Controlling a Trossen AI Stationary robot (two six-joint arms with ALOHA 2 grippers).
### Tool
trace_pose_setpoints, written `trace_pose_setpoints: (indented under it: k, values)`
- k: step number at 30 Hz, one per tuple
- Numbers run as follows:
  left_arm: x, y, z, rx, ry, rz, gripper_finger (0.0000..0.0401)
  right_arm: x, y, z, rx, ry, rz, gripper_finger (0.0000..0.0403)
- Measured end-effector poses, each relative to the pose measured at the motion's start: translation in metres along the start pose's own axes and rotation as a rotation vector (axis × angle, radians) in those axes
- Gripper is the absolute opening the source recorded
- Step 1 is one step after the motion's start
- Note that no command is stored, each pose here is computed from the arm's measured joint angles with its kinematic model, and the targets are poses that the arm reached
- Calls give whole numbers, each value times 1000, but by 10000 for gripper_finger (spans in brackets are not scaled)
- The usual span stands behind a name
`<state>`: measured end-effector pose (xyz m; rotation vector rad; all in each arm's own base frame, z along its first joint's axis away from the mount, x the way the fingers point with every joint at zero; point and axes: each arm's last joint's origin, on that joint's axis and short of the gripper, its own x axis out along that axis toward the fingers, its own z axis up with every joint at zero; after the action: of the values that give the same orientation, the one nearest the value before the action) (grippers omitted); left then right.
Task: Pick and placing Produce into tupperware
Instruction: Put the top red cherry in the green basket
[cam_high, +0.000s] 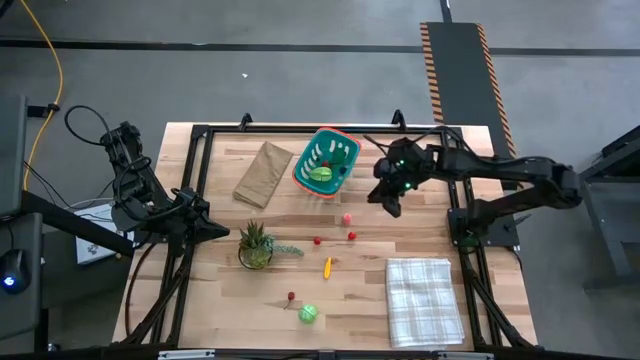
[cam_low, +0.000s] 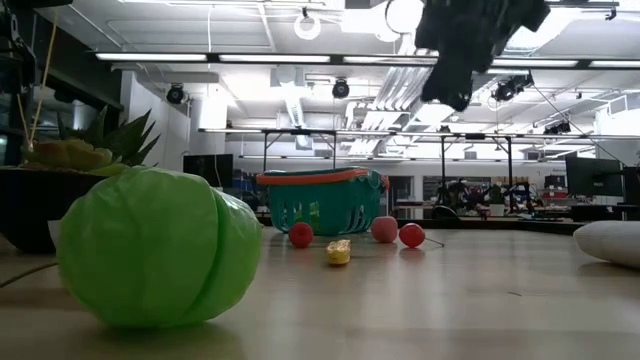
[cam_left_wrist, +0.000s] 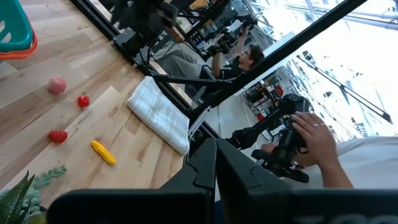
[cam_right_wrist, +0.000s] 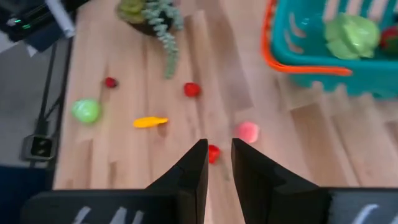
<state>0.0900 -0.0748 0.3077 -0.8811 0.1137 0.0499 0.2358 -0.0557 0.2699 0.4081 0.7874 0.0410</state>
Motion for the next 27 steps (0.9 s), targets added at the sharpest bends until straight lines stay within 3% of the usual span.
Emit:
trace_pose_setpoints:
  k: [11, 19, 27]
  values:
    - [0, 0, 0, 0, 0, 0, 1, 28, -41, -12, 167, -25, -46, 61]
    - [0, 0, 0, 0, 0, 0, 1, 61, -27, -22, -10, 113, 108, 61]
    - [0, 0, 0, 0, 0, 0, 1, 78, -10, -34, -304, 203, 148, 61]
